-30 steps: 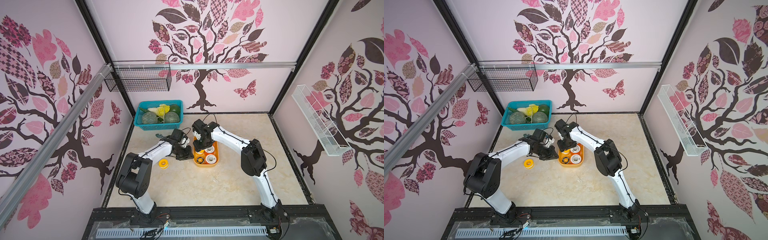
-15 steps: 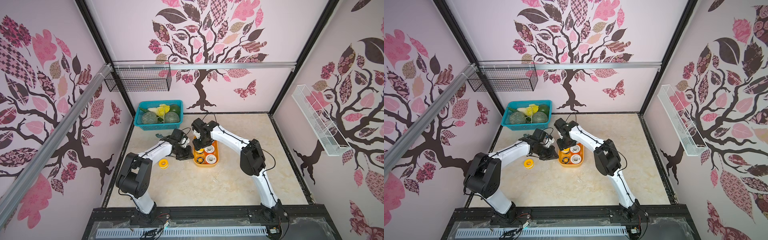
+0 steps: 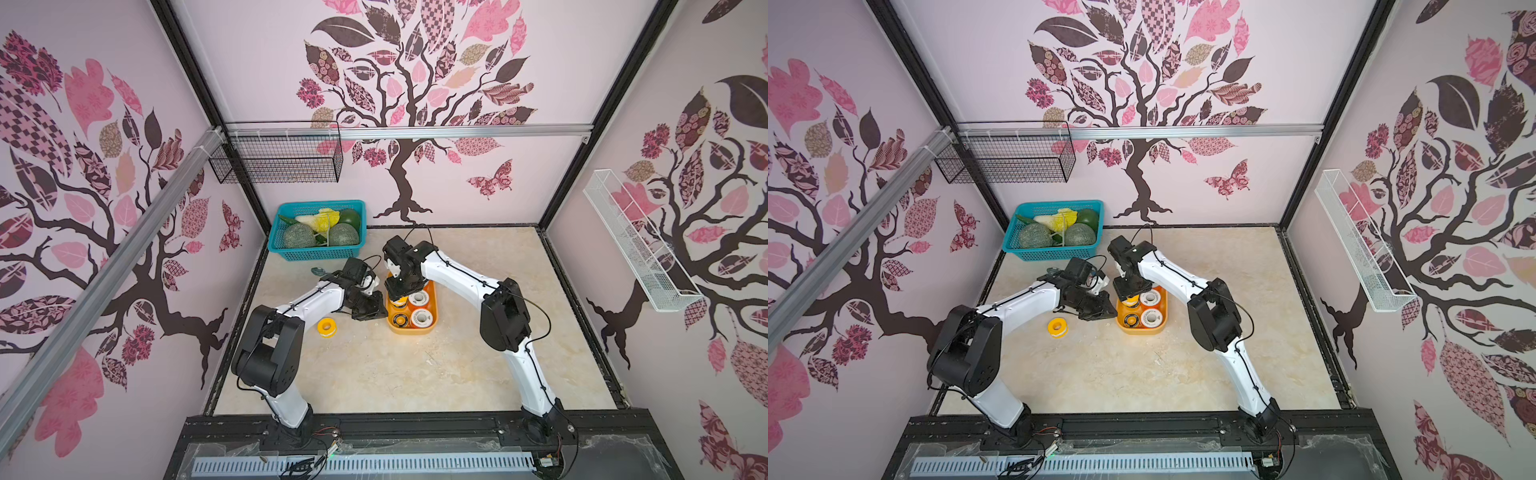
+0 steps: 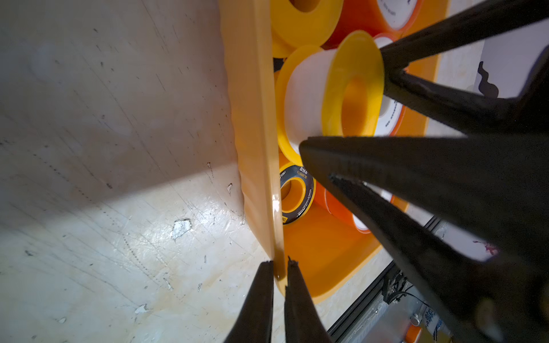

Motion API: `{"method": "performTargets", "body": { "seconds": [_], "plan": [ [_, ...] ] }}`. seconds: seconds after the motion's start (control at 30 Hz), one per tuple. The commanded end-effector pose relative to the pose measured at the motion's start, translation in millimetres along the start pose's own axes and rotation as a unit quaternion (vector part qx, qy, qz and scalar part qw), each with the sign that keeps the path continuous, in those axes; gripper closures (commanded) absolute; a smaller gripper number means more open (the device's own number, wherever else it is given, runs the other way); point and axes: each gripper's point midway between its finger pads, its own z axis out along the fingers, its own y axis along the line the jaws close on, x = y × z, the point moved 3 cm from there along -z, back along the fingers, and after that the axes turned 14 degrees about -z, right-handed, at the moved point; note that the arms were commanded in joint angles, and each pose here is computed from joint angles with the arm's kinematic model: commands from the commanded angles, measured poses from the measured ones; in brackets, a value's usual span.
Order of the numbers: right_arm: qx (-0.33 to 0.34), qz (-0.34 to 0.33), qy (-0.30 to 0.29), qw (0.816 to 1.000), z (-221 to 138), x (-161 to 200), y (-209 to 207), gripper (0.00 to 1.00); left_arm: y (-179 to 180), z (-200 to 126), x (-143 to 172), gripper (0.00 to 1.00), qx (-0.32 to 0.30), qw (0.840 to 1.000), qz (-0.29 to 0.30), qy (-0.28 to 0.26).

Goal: Put the sealing tape into the storage box
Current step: Place the sealing tape in the storage box.

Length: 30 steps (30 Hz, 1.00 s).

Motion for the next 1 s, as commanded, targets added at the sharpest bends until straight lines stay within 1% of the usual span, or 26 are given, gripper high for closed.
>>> {"method": "performTargets", "body": {
  "seconds": [0.0,0.17,0.53,0.87,0.97],
  "plan": [
    [-0.013,-0.012,-0.019,1.000,-14.7,-9.0,7.1,0.38,-6.9,0.2,-2.7,0.86,0.006,1.000,0.009,0.001],
    [-0.023,-0.016,-0.006,1.000,-12.2,-3.6,9.6,0.38,-7.5,-0.3,-3.0,0.86,0.007,1.000,0.010,0.000],
    [-0.008,-0.017,0.010,1.000,0.6,-0.8,5.2,0.38,-6.7,0.5,-3.2,0.86,0.006,1.000,0.008,0.001],
    [0.003,-0.017,0.023,1.000,12.7,-0.4,1.2,0.35,-6.9,0.2,-3.0,0.86,0.005,1.000,0.009,0.002],
    [0.007,-0.016,0.023,1.000,13.4,-0.9,-0.1,0.31,-6.6,0.4,-2.9,0.86,0.005,1.000,0.008,0.002]
  ]
}}
